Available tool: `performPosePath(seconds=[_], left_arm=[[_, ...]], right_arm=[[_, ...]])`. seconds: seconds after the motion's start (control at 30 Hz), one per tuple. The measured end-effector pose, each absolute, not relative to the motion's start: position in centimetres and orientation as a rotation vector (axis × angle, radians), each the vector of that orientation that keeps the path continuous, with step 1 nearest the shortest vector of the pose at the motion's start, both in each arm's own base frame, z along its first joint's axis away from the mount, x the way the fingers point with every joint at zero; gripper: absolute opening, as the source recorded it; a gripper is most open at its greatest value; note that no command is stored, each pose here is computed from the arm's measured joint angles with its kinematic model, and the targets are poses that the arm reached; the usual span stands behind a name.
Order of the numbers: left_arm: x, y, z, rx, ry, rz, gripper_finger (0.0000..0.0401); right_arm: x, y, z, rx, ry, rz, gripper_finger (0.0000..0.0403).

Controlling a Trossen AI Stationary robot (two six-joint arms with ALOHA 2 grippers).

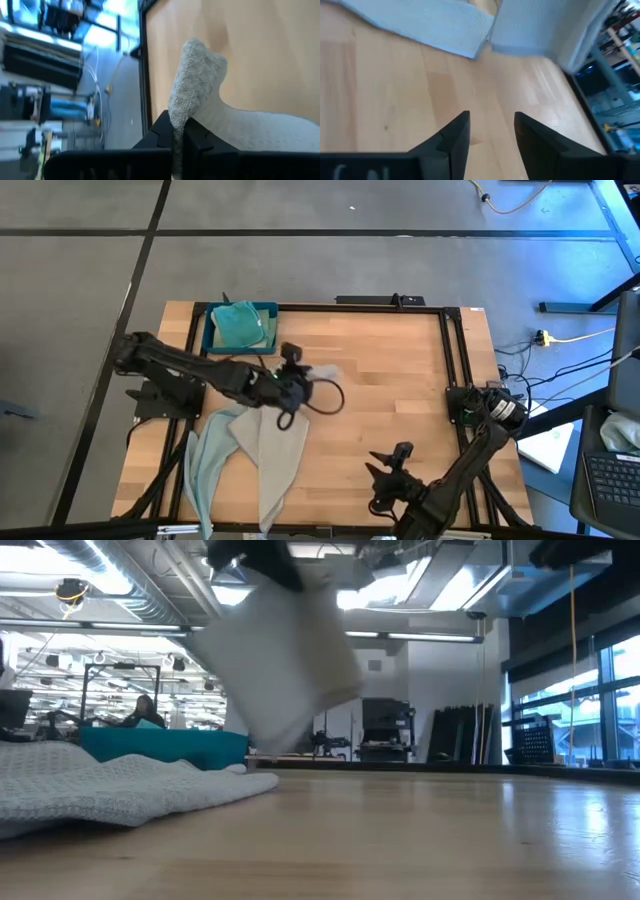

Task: Fold microfiber towels
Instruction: Fold the right gray towel

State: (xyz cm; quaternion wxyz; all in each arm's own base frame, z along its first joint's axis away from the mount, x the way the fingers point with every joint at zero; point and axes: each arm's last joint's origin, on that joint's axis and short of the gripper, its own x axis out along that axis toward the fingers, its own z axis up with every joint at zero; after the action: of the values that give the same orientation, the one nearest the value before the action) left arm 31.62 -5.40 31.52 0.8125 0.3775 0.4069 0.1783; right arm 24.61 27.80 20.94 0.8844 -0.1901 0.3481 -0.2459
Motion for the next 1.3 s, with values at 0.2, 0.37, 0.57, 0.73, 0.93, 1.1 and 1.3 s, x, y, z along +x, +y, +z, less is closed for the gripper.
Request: performPosePath(seconds=[0.2,0.37,0.57,0.73,0.93,1.1,1.3], left_arm=[[29.0,-2.8,32.8,0.752,0.962,0.44,0.0],[27.3,0.1,32.5,0.725,1.145,0.449,0.0],[25.4,1.2,31.4,0.476,1.355,0.311,0.0],[23.8,0.3,31.8,0.487,1.425,0.28,0.0],[22.8,2.2,33.4,0.575,1.33,0.563,0.0],[22.9,5.9,33.4,0.485,1.298,0.759,0.0],[22.6,10.4,31.2,0.403,1.305,0.87,0.0]], right_arm=[[24.2,26.6,18.9,-0.497,0.676,-0.553,0.0155],[24.1,25.1,17.4,-0.552,0.65,-0.602,0.0155],[23.5,23.7,15.8,-0.614,0.667,-0.632,0.0155],[23.2,22.7,14.9,-0.677,0.628,-0.652,0.0155],[23.3,21.7,14.3,-0.672,0.577,-0.694,0.0155],[23.6,21.2,14.2,-0.673,0.579,-0.709,0.0155],[23.7,21.3,14.1,-0.653,0.577,-0.708,0.0155]])
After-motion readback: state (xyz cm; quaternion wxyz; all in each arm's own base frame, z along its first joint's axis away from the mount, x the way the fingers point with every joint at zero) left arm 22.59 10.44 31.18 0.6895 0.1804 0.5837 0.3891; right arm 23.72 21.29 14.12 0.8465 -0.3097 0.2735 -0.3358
